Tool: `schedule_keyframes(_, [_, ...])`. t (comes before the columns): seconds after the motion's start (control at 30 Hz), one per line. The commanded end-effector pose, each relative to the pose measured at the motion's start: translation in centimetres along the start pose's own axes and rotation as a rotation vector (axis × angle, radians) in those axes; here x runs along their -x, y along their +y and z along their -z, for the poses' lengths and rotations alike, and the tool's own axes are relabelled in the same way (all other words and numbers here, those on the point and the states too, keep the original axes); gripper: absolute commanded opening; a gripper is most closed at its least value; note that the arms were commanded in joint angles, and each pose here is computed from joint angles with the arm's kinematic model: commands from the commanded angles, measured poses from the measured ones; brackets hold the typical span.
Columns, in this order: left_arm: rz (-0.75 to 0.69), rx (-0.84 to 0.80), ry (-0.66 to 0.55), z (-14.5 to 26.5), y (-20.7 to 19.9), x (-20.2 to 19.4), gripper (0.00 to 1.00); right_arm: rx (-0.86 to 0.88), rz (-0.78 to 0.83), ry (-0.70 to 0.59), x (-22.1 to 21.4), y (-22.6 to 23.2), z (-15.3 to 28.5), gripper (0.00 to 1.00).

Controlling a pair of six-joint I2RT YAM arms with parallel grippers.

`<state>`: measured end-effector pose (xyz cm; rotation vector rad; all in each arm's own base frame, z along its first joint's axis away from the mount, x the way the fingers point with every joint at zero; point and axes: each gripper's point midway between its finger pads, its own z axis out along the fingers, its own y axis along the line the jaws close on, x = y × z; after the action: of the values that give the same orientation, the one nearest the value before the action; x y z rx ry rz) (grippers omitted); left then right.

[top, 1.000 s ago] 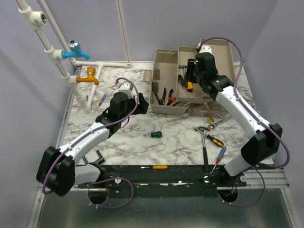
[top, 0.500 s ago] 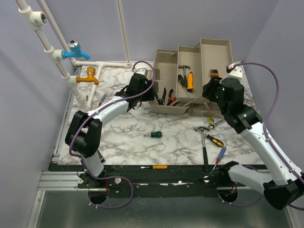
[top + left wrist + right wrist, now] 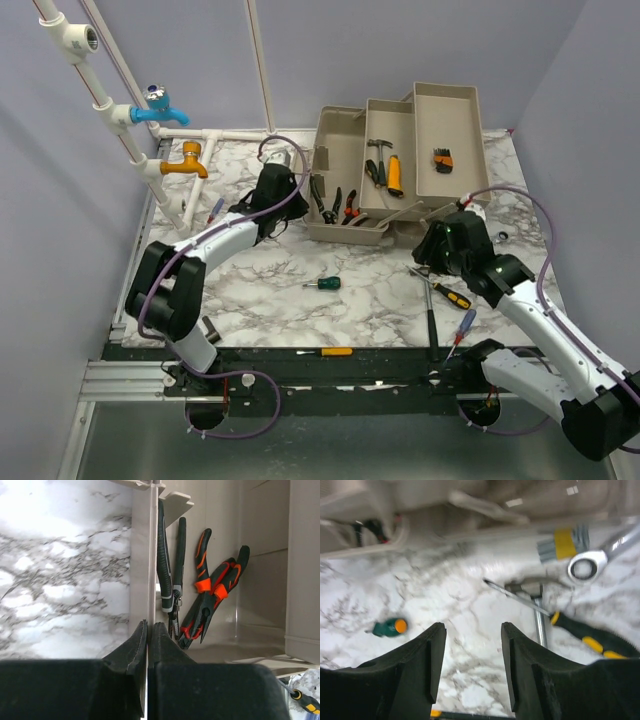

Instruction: Pack the tool kit

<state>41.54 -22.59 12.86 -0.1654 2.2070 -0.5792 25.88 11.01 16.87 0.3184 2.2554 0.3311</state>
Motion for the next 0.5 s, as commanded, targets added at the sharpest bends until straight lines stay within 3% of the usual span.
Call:
schedule_keyframes(0.0, [0.067, 0.112, -0.01, 2.8, 4.0, -1.2, 0.0, -0.103, -0.247, 0.086, -4.0, -2.4, 0.5, 0.56])
schedule_keyframes(0.17, [0.096, 0.11, -0.045, 4.4, 4.6, -1.8, 0.0, -0.431, -0.479, 0.093, -7.1, -7.8, 1.0, 0.6])
schedule_keyframes(0.23, [0.097, 0.094, -0.044, 4.6, 4.6, -2.2, 0.0, -0.473, -0.549, 0.111, -8.2, -8.2, 0.6, 0.76])
schedule_keyframes(0.27, [0.097, 0.074, -0.057, 4.5, 4.2, -1.9, 0.0, -0.488, -0.594, 0.115, -8.7, -8.2, 0.3, 0.8])
schedule_keyframes(0.4, [0.048, -0.022, -0.102, 5.3, 3.3, -2.0, 0.0, -0.566, -0.698, 0.082, -9.2, -9.2, -0.1, 0.85])
schedule_keyframes(0.47, [0.03, -0.068, -0.142, 6.1, 3.0, -1.9, 0.16, -0.619, -0.747, 0.051, -9.3, -10.0, 0.3, 0.89])
